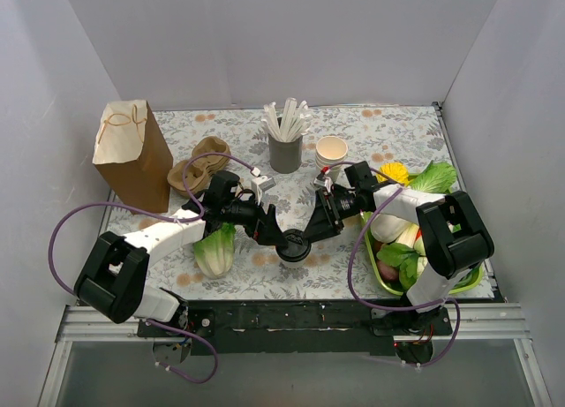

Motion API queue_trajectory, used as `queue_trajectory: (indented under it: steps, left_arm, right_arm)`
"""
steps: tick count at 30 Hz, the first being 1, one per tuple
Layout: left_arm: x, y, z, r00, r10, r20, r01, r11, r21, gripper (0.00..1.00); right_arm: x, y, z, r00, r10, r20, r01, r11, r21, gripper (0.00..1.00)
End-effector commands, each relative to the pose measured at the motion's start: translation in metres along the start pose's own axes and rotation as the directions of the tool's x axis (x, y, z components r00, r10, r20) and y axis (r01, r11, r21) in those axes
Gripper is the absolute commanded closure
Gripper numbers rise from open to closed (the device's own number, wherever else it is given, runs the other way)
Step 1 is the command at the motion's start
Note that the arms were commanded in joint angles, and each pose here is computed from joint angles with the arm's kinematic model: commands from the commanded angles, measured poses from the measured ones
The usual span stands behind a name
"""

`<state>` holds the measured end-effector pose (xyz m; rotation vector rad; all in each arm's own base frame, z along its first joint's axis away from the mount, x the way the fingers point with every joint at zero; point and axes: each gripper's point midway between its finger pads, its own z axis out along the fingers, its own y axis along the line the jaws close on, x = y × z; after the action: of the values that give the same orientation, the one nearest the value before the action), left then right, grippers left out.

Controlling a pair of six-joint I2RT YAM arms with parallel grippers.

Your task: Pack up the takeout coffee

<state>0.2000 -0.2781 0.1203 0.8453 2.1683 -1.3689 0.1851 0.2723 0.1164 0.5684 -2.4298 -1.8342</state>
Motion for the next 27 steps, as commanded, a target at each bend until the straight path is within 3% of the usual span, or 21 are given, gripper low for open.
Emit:
queue_trajectory:
  steps: [1, 10, 19, 27]
  left_arm:
    - [-0.015, -0.004, 0.001, 0.999, 0.046, 0.026, -0.046, 0.999, 0.011, 0.02]
    - [-0.015, -0.004, 0.002, 0.999, 0.041, 0.025, -0.041, 0.999, 0.011, 0.02]
    - [-0.013, -0.003, 0.001, 0.999, 0.046, 0.022, -0.046, 0.999, 0.005, 0.02]
    - [-0.011, -0.002, 0.001, 0.999, 0.047, 0.020, -0.047, 0.999, 0.002, 0.02]
  right_arm:
    - [0.001, 0.000, 0.001, 1.000, -0.004, -0.005, 0.004, 1.000, 0.020, 0.09]
    - [0.004, 0.007, 0.006, 0.999, -0.034, -0.026, 0.034, 0.999, 0.010, 0.09]
    - [0.007, 0.005, 0.006, 0.999, -0.020, -0.032, 0.021, 1.000, 0.004, 0.25]
    - [0.014, 0.000, 0.006, 0.999, -0.007, -0.039, 0.006, 1.000, -0.019, 0.29]
